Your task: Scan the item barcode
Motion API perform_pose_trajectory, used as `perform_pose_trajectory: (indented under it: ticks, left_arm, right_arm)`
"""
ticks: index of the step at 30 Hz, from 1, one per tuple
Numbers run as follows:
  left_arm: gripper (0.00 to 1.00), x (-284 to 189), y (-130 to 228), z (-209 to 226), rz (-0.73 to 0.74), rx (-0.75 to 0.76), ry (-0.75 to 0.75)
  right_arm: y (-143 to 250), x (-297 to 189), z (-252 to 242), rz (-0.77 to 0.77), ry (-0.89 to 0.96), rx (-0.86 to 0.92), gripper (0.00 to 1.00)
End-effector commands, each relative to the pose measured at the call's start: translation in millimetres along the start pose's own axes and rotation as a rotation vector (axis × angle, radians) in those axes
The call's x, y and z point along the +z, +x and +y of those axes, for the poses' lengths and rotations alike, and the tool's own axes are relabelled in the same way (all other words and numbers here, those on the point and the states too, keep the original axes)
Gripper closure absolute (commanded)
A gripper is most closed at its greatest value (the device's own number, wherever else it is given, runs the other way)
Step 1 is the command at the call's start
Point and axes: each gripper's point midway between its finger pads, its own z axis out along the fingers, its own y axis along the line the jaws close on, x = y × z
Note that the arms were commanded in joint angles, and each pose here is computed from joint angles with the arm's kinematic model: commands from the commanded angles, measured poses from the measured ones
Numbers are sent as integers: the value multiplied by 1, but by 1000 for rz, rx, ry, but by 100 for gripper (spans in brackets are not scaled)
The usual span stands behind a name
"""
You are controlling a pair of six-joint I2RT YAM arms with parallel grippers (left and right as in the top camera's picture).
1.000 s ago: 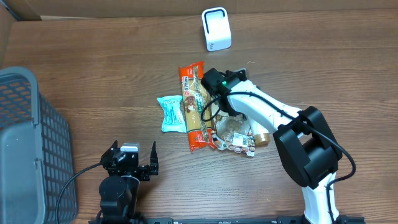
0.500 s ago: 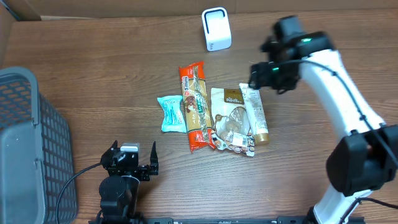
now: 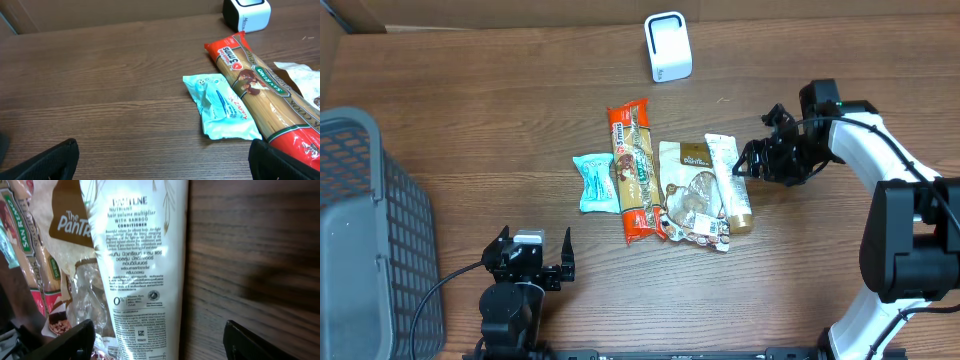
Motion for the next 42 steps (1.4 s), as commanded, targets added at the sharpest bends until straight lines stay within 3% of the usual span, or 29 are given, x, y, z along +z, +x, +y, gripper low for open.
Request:
perform_pose_trajectory:
  ticks: [1,8,17,22,28,33,38,39,42]
  left_arm:
    - [1,0,1,1,-4,-13,-9]
    - [1,0,1,1,-4,-13,-9]
    - [0,0,1,1,-4,-13,-9]
    - [0,0,1,1,-4,-13,-9]
    - [0,0,1,1,-4,-13,-9]
    - [0,0,1,1,-4,-13,-9]
    - [0,0,1,1,-4,-13,-9]
    - [0,0,1,1,-4,-13,-9]
    - [1,0,1,1,-4,-13,-9]
  right_arm:
    - [8,6,3,10,-39,-37,18]
    - [31,23,0,50,-87,-14,19]
    - [51,48,-10,58,-88,27,69]
    - [37,41,-6,28,-86,21,86]
    - [8,3,6,-21,10,-5,90]
    - [-2,-23,-16,-82,452,50,90]
    - [6,-6,-13,-146,719,34,89]
    - [7,-3,-10,-151,734,24,84]
    - [13,10,11,-172,772,-37,51]
